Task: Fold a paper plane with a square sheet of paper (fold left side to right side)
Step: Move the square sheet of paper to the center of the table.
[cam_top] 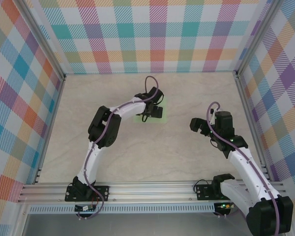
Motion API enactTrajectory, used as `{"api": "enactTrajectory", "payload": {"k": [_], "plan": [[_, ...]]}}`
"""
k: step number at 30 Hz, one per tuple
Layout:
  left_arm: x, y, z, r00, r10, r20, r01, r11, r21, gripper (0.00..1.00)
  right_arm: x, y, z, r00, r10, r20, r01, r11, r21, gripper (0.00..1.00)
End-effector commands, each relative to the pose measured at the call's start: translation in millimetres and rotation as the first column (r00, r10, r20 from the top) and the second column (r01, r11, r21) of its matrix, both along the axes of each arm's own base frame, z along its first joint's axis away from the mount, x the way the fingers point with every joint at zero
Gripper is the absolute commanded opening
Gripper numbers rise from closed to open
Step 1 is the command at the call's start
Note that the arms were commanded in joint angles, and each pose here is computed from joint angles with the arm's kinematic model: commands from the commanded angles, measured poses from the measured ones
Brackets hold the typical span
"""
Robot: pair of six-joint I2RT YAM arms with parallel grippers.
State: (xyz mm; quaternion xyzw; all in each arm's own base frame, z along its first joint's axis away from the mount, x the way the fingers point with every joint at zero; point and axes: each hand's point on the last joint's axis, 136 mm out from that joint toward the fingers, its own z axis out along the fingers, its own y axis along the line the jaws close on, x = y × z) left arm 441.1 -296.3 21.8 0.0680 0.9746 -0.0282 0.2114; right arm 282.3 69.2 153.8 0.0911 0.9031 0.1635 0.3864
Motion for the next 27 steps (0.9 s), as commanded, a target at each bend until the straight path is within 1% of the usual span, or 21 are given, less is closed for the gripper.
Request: {"api": "enactTrajectory", "payload": {"k": [1, 7, 13, 15, 17, 20, 23, 27], "plan": [[-71, -4, -43, 0.972, -0.021, -0.233, 0.026, 0.999, 0.018, 0.95, 0, 2, 13, 1.0, -0.007, 0.019, 0.007, 1.0, 0.013, 1.0], [-119, -1, -46, 0.959, -0.02, -0.283, 0.036, 0.998, 0.05, 0.95, -1, 1, 11, 1.0, -0.012, 0.011, 0.012, 1.0, 0.013, 1.0], [-162, 5, -48, 0.958, -0.039, -0.283, 0.078, 0.989, 0.127, 0.95, -2, 1, 1, 1.0, -0.015, -0.023, 0.015, 1.0, 0.012, 1.0], [-170, 4, -47, 0.959, -0.046, -0.281, 0.085, 0.988, 0.128, 0.95, -2, 1, 0, 0.999, -0.015, -0.03, 0.015, 1.0, 0.011, 1.0], [-175, 2, -42, 0.96, -0.056, -0.274, 0.09, 0.989, 0.115, 0.95, -1, 1, -2, 0.999, -0.015, -0.036, 0.015, 1.0, 0.008, 1.0], [-174, 0, -25, 0.968, -0.062, -0.242, 0.083, 0.993, 0.079, 0.95, -2, 3, -5, 0.999, -0.01, -0.047, 0.01, 1.0, 0.009, 1.0], [-170, -2, -2, 0.977, -0.077, -0.198, 0.088, 0.995, 0.048, 0.96, -2, 5, -8, 0.998, 0.001, -0.063, 0.0, 1.0, 0.014, 1.0], [-165, -6, 31, 0.985, -0.096, -0.144, 0.092, 0.995, -0.031, 0.98, 2, 16, -14, 0.995, 0.04, -0.087, -0.037, 0.999, 0.036, 1.0]]}}
